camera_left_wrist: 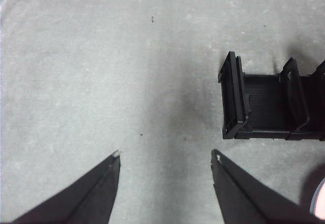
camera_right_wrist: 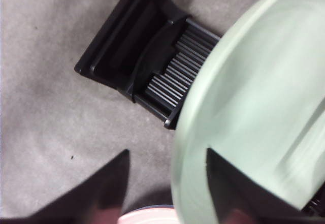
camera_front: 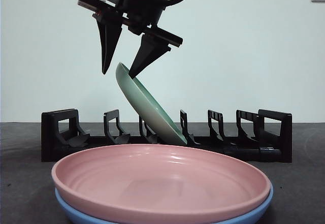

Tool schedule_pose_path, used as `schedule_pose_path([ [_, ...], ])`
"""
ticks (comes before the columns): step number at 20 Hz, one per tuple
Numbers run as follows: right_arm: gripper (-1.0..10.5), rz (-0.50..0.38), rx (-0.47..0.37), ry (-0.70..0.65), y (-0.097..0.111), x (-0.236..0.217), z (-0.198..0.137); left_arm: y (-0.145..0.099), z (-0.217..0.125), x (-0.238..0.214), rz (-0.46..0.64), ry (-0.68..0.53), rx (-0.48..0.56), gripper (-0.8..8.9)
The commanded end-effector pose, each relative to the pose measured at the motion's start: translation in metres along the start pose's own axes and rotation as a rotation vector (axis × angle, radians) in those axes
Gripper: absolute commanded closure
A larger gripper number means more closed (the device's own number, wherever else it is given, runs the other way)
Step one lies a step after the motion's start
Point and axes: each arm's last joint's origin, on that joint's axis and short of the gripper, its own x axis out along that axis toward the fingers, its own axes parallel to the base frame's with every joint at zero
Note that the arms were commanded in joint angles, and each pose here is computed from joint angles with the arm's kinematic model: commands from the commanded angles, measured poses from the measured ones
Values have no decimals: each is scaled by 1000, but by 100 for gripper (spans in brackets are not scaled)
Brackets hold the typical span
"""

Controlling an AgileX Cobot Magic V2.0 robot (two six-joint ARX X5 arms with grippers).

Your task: Place the plate

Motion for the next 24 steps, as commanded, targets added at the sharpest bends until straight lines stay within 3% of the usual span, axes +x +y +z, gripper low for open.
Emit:
schedule_pose_path([
  [1, 862, 7, -18, -6, 5, 6, 4, 0, 5, -4, 1, -27, -13, 528],
  [3, 933, 7, -23, -5, 5, 6, 3, 0, 5, -4, 1, -27, -13, 528],
  [9, 933, 23, -41, -16, 7, -2, 5, 0, 6, -4, 1, -31, -14, 528],
  [15, 933, 64, -81, -86, 15, -43, 5, 0, 6, -4, -1, -38, -22, 528],
  [20, 933, 94, -169, -200, 23, -95, 1, 0, 8, -4, -3, -54, -24, 528],
  [24, 933, 115, -318, -261, 35, -138, -13, -1, 9, -4, -4, -61, -25, 528],
])
